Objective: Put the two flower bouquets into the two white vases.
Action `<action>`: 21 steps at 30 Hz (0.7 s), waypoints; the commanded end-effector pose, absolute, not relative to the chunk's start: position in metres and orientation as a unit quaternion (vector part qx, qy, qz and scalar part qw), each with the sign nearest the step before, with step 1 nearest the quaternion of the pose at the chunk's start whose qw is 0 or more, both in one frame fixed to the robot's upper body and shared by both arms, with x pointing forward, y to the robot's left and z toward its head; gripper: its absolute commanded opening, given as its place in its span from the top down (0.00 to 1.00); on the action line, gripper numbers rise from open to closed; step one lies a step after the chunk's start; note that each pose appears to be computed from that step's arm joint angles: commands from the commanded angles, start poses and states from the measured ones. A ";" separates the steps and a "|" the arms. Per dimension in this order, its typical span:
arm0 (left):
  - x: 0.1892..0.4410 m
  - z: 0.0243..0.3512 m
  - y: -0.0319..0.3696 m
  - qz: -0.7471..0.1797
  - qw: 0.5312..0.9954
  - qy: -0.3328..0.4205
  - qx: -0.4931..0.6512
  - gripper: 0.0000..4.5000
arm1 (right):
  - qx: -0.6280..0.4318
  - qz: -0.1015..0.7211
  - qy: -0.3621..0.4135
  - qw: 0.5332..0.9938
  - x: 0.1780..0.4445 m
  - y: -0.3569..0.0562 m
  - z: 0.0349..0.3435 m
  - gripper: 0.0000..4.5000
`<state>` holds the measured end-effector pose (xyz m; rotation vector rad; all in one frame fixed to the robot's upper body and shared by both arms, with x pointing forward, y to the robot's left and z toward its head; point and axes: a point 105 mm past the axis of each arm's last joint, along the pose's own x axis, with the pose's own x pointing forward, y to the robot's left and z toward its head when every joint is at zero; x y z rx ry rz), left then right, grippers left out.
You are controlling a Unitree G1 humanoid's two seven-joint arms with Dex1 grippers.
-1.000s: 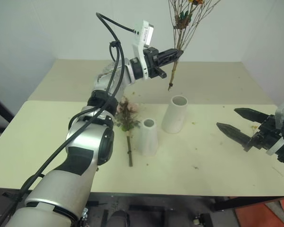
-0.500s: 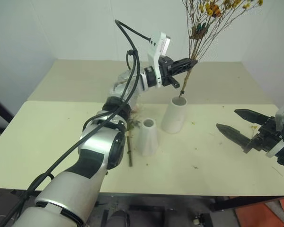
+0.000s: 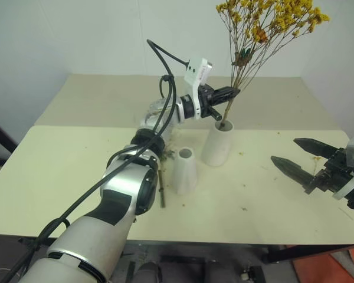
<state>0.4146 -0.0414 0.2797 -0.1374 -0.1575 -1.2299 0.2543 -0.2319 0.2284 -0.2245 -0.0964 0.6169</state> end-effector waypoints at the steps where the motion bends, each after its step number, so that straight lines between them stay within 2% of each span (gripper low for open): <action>1: 0.413 0.288 -0.043 -0.575 0.809 -0.098 -0.066 1.00 | -0.125 0.300 -0.070 0.943 0.249 -0.232 0.242 0.00; 21: 0.415 0.256 -0.047 -0.557 0.824 -0.084 -0.058 1.00 | -0.125 0.301 -0.072 0.943 0.247 -0.230 0.241 0.00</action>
